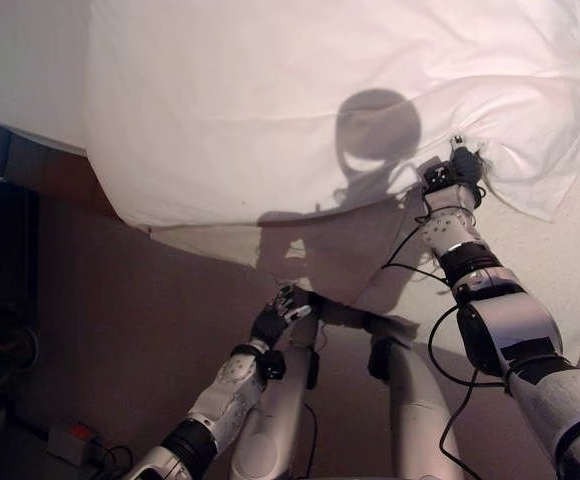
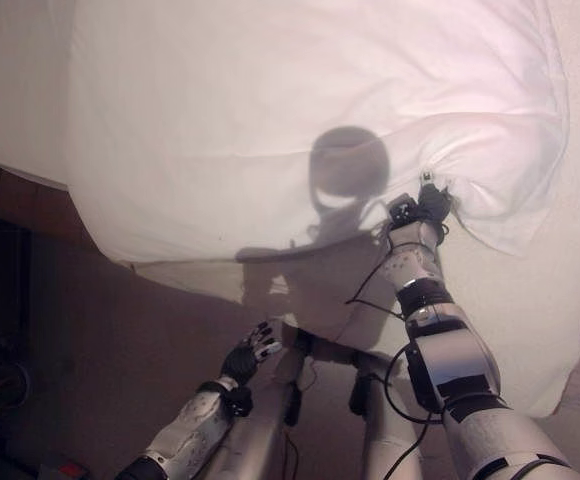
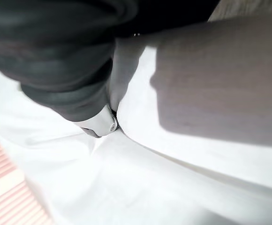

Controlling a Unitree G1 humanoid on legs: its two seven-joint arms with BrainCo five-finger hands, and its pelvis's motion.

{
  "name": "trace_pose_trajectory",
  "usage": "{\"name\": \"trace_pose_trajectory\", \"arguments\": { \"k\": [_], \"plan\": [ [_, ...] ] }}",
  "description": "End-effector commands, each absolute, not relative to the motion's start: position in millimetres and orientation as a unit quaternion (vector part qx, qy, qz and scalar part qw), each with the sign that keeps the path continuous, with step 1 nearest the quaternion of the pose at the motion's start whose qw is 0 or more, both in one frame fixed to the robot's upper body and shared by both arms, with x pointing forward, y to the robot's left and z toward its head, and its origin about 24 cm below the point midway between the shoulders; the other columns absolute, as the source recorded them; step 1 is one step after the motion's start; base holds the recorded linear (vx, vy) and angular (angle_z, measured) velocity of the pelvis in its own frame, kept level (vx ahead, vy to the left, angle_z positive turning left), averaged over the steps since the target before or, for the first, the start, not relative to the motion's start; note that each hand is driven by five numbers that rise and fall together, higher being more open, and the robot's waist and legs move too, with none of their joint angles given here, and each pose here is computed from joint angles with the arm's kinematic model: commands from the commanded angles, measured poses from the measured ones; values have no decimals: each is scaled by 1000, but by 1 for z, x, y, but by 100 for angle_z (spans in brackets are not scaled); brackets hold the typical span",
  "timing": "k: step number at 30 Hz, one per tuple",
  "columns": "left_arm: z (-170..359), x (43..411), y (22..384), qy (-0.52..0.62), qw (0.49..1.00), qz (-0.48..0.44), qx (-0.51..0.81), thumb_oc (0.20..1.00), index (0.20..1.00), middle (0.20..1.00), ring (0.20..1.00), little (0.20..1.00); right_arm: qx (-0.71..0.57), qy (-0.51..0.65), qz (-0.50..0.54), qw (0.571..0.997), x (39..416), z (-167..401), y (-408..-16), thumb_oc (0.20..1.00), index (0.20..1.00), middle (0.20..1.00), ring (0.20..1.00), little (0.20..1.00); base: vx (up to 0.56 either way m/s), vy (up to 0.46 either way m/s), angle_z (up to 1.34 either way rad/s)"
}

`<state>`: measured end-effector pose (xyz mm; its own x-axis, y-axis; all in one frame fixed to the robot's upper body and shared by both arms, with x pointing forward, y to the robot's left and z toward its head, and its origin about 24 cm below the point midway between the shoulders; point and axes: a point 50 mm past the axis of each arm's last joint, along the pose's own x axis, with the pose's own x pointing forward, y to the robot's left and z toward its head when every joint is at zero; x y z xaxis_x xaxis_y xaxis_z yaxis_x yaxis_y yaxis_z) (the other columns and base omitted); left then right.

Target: Make the bed

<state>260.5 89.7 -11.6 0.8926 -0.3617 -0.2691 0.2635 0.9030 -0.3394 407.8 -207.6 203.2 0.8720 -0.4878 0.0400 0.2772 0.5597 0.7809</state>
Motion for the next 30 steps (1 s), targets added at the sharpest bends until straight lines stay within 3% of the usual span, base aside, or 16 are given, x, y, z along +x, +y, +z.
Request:
{"name": "trace_pose_trajectory", "arguments": {
  "k": [1,5,11,20,22,30],
  "plan": [
    [3,254,69,157,939,-229,-202,1000,1000,1000,1000,1000,375,-253,-166,876,399,266,-210,200,200,200,200,200,-58,43,-7],
    [26,255,43,152,910,-295,-250,1000,1000,1000,1000,1000,376,-268,-130,877,396,275,-195,200,200,200,200,200,-42,37,-6],
    [38,257,17,189,869,-310,-337,1000,1000,1000,1000,1000,368,-266,-79,887,394,278,-167,200,200,200,200,200,-37,28,-18],
    [66,305,11,156,856,-203,-450,1000,1000,1000,1000,1000,384,-271,-21,883,380,270,-133,200,200,200,200,200,-22,-14,-16],
    [88,329,19,114,851,-150,-490,1000,1000,1000,1000,1000,393,-268,-14,880,376,262,-130,200,200,200,200,200,-8,-39,-5],
    [140,363,47,11,829,-62,-556,1000,1000,1000,1000,1000,404,-255,-33,878,371,241,-133,200,200,200,200,200,1,-26,-5]
  ]
}}
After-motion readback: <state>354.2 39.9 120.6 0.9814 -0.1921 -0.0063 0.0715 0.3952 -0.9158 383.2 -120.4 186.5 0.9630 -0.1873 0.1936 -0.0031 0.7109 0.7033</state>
